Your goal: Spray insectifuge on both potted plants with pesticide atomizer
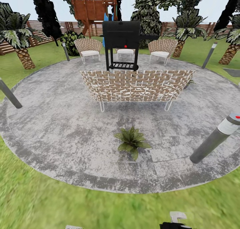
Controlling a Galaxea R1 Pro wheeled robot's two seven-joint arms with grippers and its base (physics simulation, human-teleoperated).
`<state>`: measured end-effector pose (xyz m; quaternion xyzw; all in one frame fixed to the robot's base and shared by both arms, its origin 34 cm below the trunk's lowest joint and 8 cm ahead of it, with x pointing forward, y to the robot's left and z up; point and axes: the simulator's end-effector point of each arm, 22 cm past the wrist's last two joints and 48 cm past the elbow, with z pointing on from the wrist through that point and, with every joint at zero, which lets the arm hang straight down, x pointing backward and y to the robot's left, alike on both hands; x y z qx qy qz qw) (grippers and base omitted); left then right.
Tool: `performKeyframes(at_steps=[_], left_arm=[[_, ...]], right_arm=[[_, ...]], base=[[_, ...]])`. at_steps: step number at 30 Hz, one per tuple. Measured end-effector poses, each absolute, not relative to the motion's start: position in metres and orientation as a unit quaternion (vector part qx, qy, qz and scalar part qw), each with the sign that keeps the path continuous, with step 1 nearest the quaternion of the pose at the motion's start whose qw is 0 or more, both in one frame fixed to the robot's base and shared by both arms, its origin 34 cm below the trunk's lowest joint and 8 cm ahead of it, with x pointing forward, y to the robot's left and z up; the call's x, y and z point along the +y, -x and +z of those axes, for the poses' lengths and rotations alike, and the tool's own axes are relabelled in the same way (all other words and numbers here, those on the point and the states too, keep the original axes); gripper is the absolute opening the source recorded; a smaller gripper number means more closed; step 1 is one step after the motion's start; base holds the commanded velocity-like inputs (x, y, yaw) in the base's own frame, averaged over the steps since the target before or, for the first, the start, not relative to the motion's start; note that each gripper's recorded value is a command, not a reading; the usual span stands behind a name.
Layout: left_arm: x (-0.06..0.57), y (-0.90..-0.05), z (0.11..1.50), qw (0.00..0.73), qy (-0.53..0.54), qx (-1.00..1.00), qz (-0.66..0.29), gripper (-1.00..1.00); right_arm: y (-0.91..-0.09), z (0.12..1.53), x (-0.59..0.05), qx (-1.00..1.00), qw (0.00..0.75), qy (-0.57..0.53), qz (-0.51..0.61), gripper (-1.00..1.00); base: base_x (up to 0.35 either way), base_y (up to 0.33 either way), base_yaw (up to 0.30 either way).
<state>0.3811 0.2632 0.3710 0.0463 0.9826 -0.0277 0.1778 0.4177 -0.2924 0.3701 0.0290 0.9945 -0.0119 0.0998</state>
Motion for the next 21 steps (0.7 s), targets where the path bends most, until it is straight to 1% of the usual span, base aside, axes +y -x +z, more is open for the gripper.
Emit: performKeyframes(at_steps=[2, 5, 10, 21], left_arm=[[0.262, -0.390, 0.375, 0.198, -0.048, 0.979, -0.028, -1.00], [0.261, -0.403, 0.381, 0.227, -0.049, 0.972, -0.029, -1.00], [0.260, -0.408, 0.385, 0.239, -0.050, 0.969, -0.030, -1.00], [0.254, -0.415, 0.390, 0.248, -0.050, 0.967, -0.033, -1.00]], right_arm=[[-0.410, 0.368, -0.245, 0.995, 0.094, -0.026, 0.018, 1.00], [-0.406, 0.369, -0.224, 0.995, 0.090, -0.025, 0.032, 1.00], [-0.387, 0.368, -0.217, 0.996, 0.079, -0.025, 0.036, 1.00], [-0.392, 0.372, -0.218, 0.995, 0.087, -0.026, 0.035, 1.00]], base=[[0.000, 0.000, 0.000], [0.000, 0.000, 0.000], [0.000, 0.000, 0.000], [0.000, 0.000, 0.000]])
